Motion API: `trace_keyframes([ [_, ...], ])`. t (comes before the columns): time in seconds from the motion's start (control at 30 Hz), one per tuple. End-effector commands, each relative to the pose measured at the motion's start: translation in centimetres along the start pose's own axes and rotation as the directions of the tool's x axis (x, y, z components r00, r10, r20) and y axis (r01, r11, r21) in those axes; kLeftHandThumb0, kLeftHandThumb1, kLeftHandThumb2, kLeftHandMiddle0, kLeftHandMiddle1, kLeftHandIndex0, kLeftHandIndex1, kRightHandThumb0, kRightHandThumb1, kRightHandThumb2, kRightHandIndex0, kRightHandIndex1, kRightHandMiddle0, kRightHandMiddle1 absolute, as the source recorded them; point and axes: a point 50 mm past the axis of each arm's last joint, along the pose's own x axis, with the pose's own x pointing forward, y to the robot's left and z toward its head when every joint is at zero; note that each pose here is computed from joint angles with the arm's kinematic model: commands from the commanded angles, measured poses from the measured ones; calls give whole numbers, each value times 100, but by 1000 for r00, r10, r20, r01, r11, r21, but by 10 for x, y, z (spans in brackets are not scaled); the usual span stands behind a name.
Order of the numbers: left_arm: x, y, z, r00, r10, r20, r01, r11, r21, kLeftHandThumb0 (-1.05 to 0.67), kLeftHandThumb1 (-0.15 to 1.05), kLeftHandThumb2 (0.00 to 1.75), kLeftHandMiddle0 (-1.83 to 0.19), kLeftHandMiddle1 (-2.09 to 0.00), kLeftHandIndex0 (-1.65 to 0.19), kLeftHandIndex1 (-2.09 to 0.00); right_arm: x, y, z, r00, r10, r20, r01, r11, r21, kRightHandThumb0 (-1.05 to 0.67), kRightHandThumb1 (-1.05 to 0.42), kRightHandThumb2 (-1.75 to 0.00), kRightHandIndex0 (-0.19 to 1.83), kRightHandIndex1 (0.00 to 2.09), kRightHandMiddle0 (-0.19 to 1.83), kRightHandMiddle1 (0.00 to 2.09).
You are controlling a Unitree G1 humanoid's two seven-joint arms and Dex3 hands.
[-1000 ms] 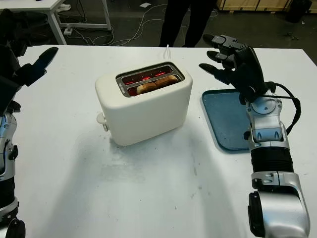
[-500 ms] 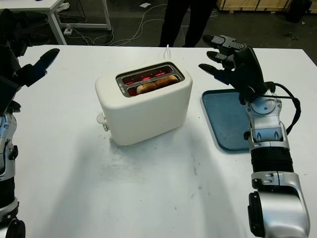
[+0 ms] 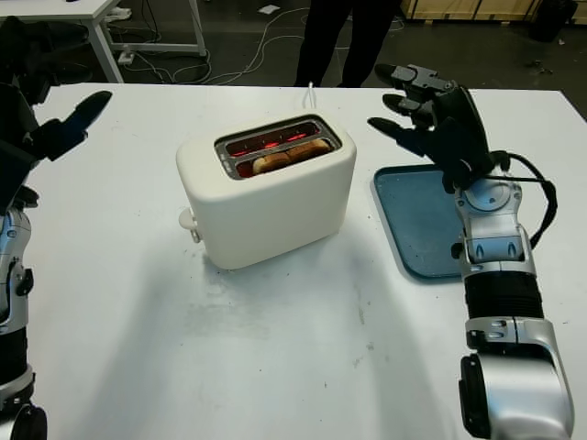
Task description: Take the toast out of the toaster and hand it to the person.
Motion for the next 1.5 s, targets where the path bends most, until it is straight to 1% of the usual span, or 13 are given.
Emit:
trace_keyframes([
  [0.0, -2, 0, 1, 1000, 1, 0, -1, 1000, 2, -48, 84, 30, -3, -121, -13, -93, 1, 0, 2, 1000, -5, 8, 5, 1000, 2, -42, -92, -3, 64, 0, 60, 0],
  [0.2, -2, 0, 1, 1000, 5, 1, -5, 1000, 4, -49, 83, 31, -3, -121, -13, -93, 0, -1, 2, 1000, -4, 8, 4, 1000, -21, -46, -92, -4, 65, 1, 61, 1],
  [0.43, -2, 0, 1, 1000, 0, 0, 0, 1000, -5, -48, 82, 33, -3, -122, -13, -93, 2, -2, 5, 999, 0, 39, -1, 1000, 20, -42, -92, -2, 62, 0, 59, 0],
  [0.53, -3, 1, 1, 1000, -1, -2, 1, 1000, 2, -47, 82, 35, -2, -121, -12, -93, 7, -8, 16, 996, -5, 92, 3, 1000, 20, -41, -87, 0, 64, 1, 61, 1],
  [0.6, -3, 1, 1, 1000, 2, 0, -2, 1000, 4, -47, 81, 35, -3, -121, -12, -93, 12, -13, 28, 988, 3, 155, -8, 1000, 29, -32, -83, 0, 65, 2, 62, 1],
  [0.67, -3, 1, 1, 1000, 3, -1, -3, 1000, 3, -47, 81, 36, -3, -121, -13, -93, 18, -19, 45, 976, 17, 218, -20, 1000, 11, -32, -79, 0, 67, 3, 64, 2],
  [0.9, -3, 0, 2, 1000, 3, -4, -3, 1000, -4, -45, 80, 38, -3, -120, -13, -92, 40, -21, 106, 901, 174, 398, -135, 983, -124, -47, -64, 0, 73, 8, 73, 7],
  [1.0, -4, 0, 2, 1000, 1, -5, -1, 1000, -1, -45, 79, 39, -3, -120, -12, -92, 44, -12, 126, 854, 278, 439, -172, 949, -265, -51, -61, 0, 77, 11, 76, 9],
  [1.03, -4, 0, 2, 1000, 2, -6, -2, 1000, -5, -46, 79, 40, -2, -120, -12, -92, 45, -8, 131, 842, 311, 441, -170, 929, -329, -60, -61, 0, 79, 14, 78, 10],
  [1.13, -4, 1, 1, 1000, 8, -5, -8, 1000, 4, -46, 78, 40, -3, -121, -12, -92, 46, 4, 138, 819, 394, 418, -176, 865, -471, -74, -63, -1, 80, 18, 78, 10],
  [1.23, -4, 1, 1, 1000, 5, -5, -6, 1000, -10, -44, 78, 41, -3, -121, -13, -92, 46, 19, 141, 787, 477, 390, -239, 819, -521, -76, -63, 0, 80, 23, 80, 10],
  [1.37, -4, 1, 1, 1000, 3, -8, -3, 1000, -5, -45, 78, 43, -2, -120, -12, -92, 45, 39, 138, 729, 609, 312, -353, 725, -591, -78, -65, 0, 50, 70, 78, 7],
  [1.47, -4, 1, 1, 1000, 6, -2, -6, 1000, -1, -45, 77, 43, -3, -121, -12, -92, 42, 49, 132, 691, 668, 276, -408, 676, -614, -80, -65, 0, 43, 80, 76, 6],
])
